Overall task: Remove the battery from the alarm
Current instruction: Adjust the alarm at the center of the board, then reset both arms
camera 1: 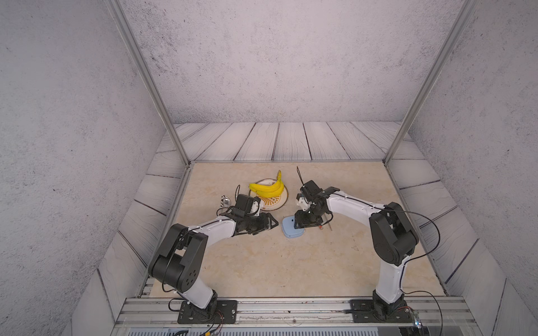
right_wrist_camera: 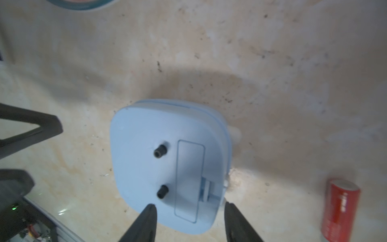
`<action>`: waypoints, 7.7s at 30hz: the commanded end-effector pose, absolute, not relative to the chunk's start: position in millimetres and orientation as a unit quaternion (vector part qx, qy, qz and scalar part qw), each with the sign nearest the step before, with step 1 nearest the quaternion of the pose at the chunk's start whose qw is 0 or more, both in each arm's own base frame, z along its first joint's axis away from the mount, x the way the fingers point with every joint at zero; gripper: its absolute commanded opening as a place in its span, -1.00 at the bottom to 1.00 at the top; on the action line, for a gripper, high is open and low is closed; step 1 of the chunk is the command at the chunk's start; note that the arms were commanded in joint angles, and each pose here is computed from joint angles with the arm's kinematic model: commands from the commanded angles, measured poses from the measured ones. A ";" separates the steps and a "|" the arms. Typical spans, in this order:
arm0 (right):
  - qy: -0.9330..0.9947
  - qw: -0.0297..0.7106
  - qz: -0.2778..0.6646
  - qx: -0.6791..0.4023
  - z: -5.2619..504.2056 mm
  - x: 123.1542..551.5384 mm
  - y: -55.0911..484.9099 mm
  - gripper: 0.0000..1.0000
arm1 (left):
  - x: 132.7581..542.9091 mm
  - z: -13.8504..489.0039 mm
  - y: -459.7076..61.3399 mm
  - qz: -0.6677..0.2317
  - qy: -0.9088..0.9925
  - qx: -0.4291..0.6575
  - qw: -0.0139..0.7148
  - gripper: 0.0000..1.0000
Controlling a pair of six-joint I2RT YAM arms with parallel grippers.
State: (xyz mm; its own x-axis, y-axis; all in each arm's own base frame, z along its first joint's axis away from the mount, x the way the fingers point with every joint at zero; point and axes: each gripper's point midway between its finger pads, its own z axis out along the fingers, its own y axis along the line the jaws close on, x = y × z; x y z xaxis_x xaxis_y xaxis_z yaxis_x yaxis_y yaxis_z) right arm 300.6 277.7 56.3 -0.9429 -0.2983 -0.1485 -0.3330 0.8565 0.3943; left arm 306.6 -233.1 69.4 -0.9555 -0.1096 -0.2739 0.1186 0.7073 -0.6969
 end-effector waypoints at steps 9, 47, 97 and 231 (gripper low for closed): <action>0.931 0.067 0.281 -0.223 61.6 268.1 325.1 0.17 | 310.2 71.6 -211.9 -0.372 0.914 -0.012 0.159 0.35; 0.827 0.166 0.114 -0.526 57.1 307.9 326.7 1.00 | 335.3 26.2 -223.6 -0.367 0.925 -0.019 0.096 0.08; 0.792 0.338 0.211 -0.463 180.3 285.2 321.4 0.50 | 298.6 176.9 -281.8 -0.616 0.770 0.075 0.150 -0.20; 0.863 0.504 0.015 0.036 242.2 289.0 45.2 1.00 | 254.9 229.7 -284.7 -0.012 0.798 0.300 0.523 0.99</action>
